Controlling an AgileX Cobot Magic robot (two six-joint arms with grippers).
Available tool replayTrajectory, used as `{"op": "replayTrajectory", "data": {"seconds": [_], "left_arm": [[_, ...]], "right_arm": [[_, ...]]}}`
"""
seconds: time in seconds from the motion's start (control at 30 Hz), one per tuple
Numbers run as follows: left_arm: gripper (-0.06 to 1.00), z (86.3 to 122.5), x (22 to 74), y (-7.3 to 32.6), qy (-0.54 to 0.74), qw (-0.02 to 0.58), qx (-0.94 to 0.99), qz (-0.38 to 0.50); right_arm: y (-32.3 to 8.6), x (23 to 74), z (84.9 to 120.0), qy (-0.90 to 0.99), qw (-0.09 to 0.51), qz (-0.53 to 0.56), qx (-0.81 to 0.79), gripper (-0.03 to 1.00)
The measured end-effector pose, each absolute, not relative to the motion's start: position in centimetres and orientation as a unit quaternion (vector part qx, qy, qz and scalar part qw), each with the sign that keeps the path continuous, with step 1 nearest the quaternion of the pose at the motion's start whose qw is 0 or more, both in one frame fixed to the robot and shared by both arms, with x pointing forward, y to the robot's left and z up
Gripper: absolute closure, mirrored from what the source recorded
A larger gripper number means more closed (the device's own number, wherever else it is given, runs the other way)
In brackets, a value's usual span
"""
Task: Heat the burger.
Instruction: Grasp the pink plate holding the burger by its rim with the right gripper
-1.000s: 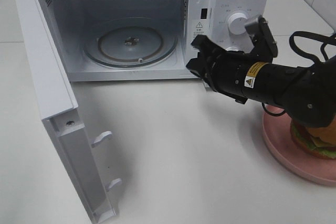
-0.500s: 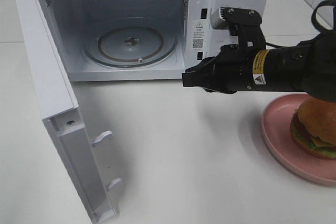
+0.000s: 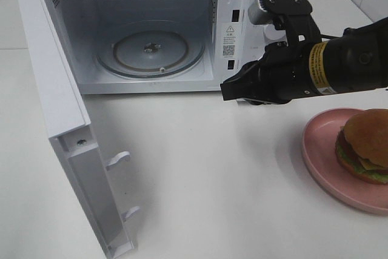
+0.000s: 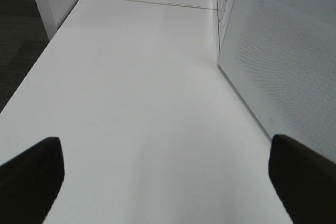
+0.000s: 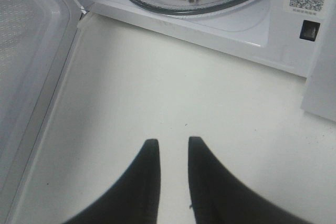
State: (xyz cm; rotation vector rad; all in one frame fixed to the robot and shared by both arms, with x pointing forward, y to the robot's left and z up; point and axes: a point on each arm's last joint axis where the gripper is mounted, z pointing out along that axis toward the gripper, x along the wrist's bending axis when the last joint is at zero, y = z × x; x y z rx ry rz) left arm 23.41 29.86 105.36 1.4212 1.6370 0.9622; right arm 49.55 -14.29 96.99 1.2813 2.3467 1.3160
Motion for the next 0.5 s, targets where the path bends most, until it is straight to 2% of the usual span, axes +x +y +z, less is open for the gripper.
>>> {"op": "replayTrajectory", "data": {"seconds": [0.23,0.33,0.5], "left_arm": [[-0.03,105.4,23.4,29.9,0.640,0.375,0.555,0.376],[-0.03,105.4,23.4,29.9,0.640,0.375,0.555,0.376],[-0.03,105.4,23.4,29.9,0.640,0.375,0.555,0.376]], "right_arm": [[-14.6,49.6,97.4,0.800,0.113,0.432,0.400,0.74],[-15.3,49.9,97.6,0.809,0.162,0.405,0.394,0.73],[-16.4,50.4,97.5,0.804,0.210,0.367,0.419,0.72]]}}
